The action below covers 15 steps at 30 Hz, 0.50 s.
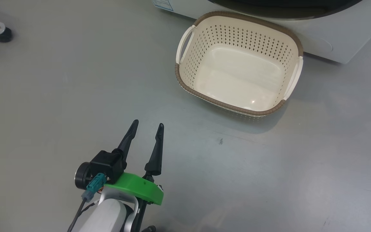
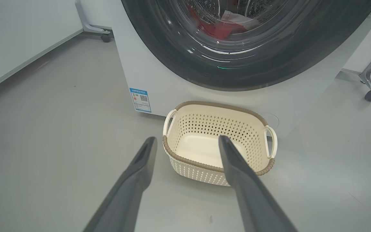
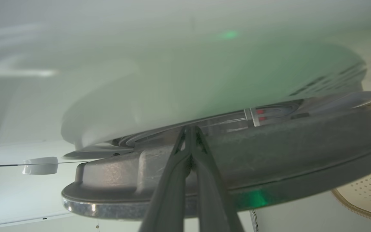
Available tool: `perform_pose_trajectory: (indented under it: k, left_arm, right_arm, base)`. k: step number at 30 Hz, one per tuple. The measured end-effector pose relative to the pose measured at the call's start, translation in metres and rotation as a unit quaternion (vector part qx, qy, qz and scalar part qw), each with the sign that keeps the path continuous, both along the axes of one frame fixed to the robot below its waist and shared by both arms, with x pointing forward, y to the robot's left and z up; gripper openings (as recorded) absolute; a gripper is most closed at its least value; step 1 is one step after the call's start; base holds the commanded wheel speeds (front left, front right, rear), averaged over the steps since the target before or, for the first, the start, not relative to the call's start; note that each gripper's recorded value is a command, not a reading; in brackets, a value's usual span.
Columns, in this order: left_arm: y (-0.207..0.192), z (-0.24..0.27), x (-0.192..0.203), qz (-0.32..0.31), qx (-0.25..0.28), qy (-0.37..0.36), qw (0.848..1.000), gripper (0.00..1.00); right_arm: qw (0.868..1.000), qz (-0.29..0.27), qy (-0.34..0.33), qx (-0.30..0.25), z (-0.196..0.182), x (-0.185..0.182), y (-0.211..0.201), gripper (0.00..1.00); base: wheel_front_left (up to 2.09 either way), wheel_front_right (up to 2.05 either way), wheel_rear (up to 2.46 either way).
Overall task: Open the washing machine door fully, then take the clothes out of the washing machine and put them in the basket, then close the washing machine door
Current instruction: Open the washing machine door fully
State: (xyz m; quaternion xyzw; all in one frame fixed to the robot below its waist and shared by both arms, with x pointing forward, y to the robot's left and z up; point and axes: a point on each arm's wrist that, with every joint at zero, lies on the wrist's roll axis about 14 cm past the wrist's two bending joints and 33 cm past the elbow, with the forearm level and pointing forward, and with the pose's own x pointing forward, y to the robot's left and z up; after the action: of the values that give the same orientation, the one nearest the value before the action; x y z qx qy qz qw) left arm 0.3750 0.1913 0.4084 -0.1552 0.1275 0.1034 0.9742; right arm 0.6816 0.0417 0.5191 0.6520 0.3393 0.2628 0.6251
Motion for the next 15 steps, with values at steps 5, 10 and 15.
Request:
perform_pose_trajectory:
  k: [5,10,15]
  left_arm:
    - [-0.0002,0.0001,0.0008,-0.001,0.000,-0.001,1.000,1.00]
    - [0.0003,0.0028,0.0041,-0.002,0.001,-0.006,1.000,1.00]
    - [-0.0002,0.0046,0.0051,-0.003,0.001,-0.009,1.000,1.00]
  right_arm:
    - [1.000,0.006,0.001,-0.006,-0.0007,-0.0004,0.0007,0.00]
    - [1.000,0.012,0.003,-0.008,-0.0009,-0.0014,0.0012,0.00]
    - [1.000,0.019,0.006,-0.014,-0.0023,-0.0043,0.0023,0.00]
  base:
    - [0.00,0.00,0.00]
    - [0.00,0.00,0.00]
    - [0.00,0.00,0.00]
